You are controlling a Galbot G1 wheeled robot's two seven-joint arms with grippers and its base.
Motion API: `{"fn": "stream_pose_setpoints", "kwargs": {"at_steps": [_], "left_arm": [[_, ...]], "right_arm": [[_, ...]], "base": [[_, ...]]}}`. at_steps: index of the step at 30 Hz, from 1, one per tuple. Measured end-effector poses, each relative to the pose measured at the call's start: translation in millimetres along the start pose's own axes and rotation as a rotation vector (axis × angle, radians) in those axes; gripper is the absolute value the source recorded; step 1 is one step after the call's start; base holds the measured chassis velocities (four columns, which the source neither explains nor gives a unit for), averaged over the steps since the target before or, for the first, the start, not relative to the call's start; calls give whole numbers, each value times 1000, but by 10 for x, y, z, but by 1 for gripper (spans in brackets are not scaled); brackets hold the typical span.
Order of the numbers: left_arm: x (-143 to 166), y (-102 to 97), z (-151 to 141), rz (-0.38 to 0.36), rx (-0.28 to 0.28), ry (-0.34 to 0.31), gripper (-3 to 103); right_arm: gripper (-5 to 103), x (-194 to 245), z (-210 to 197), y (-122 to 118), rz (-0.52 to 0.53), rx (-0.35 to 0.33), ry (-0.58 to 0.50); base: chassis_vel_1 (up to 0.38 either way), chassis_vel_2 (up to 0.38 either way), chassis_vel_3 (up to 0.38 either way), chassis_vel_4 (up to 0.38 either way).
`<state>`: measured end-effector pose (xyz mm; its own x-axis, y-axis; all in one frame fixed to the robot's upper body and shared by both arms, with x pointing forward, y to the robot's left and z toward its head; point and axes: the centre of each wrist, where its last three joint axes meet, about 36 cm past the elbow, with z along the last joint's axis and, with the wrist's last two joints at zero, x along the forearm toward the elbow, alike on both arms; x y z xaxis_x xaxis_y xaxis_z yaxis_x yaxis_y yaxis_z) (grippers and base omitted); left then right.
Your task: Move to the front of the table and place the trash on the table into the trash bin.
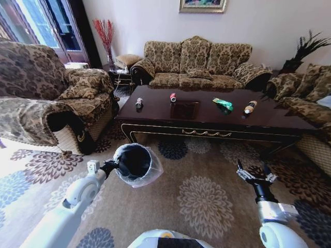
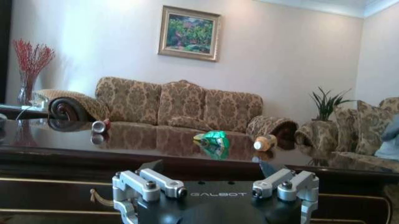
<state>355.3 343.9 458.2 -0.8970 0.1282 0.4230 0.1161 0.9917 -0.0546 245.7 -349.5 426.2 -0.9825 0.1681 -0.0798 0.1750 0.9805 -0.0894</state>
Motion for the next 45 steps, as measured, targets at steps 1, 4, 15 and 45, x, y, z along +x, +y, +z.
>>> {"fn": "stream_pose_setpoints", "kwargs": {"at_steps": [1, 4, 15, 45], "left_arm": [[0, 0, 0, 0, 0, 0, 2], [15, -3, 8, -1, 2, 1, 2], [45, -27, 22, 3, 6, 3, 2], [198, -141, 77, 16, 20, -8, 2]], "right_arm": [[100, 0, 0, 0, 0, 0, 0], [100, -1, -9, 15, -4, -1, -2], [100, 5, 3, 1, -11, 0, 1], [100, 17, -37, 36, -26, 18, -8]], "base": [[-71, 58, 51, -49], [-40, 27, 37, -20], [0, 0, 0, 0], [-30, 29, 32, -30]]}}
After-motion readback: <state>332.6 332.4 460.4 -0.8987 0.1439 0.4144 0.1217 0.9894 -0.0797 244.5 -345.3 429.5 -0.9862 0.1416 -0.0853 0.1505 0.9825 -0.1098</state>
